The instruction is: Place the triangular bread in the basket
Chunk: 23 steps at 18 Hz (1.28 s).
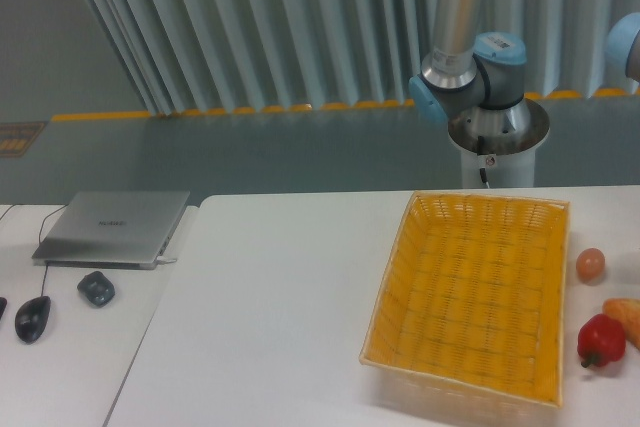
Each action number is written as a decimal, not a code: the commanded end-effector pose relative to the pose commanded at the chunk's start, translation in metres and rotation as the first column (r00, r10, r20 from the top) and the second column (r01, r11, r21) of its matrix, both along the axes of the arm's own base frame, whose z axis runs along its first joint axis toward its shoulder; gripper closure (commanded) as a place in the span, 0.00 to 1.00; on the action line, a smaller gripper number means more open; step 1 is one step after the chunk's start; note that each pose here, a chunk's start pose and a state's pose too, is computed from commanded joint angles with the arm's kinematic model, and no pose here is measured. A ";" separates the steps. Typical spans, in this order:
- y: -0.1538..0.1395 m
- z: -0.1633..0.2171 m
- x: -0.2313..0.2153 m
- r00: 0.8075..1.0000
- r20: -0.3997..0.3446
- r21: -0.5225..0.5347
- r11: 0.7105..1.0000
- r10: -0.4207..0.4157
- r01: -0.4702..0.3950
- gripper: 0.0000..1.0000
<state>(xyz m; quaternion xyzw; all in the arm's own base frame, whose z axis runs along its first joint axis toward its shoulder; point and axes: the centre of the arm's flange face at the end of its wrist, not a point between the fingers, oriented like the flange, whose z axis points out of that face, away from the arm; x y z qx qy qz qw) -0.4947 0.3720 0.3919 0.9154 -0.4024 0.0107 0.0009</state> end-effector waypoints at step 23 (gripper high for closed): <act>0.024 -0.023 0.021 0.922 0.138 0.163 0.910 0.361 -0.381 0.00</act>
